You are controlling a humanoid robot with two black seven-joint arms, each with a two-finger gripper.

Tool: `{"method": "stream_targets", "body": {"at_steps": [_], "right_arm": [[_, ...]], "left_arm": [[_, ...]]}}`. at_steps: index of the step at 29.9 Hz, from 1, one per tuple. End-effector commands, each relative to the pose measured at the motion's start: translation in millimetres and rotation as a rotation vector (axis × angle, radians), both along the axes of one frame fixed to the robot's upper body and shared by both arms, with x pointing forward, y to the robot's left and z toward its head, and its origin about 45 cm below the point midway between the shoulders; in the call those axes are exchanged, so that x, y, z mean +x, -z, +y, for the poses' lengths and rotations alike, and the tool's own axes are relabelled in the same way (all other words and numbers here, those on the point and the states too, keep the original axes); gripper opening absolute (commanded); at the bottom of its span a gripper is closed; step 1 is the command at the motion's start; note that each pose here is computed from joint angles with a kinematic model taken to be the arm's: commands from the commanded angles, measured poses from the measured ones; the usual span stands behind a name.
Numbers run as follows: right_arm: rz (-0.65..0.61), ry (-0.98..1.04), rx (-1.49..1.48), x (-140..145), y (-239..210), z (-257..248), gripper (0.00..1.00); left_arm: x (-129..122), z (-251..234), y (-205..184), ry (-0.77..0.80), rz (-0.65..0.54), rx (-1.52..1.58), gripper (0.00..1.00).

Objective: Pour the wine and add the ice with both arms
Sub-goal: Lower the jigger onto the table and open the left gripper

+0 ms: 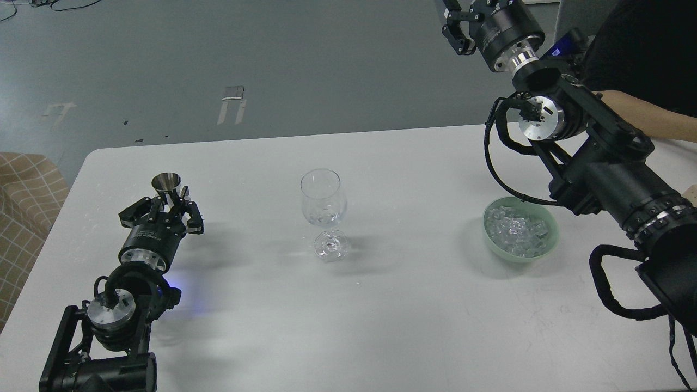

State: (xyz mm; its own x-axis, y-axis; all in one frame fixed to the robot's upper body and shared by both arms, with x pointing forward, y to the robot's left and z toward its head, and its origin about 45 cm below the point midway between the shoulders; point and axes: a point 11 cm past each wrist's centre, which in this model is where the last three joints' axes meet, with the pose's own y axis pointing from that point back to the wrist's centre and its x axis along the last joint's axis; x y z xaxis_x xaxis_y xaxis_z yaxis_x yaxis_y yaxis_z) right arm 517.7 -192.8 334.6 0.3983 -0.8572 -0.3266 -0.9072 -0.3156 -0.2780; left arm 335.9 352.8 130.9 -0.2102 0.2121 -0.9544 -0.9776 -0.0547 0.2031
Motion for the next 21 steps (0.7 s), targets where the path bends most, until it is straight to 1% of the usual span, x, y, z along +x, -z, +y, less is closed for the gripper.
{"method": "stream_targets", "body": {"at_steps": [1,21], "right_arm": [[0.001,0.0,0.001,-0.1,0.4,-0.1,1.0],[0.003,0.002,-0.001,-0.3,1.8,-1.3,1.0]], "left_arm": [[0.4,-0.5,1.8,0.003,0.007,0.001,0.37],[1.3,1.3,3.9,0.005,0.017,0.009,0.44]]}}
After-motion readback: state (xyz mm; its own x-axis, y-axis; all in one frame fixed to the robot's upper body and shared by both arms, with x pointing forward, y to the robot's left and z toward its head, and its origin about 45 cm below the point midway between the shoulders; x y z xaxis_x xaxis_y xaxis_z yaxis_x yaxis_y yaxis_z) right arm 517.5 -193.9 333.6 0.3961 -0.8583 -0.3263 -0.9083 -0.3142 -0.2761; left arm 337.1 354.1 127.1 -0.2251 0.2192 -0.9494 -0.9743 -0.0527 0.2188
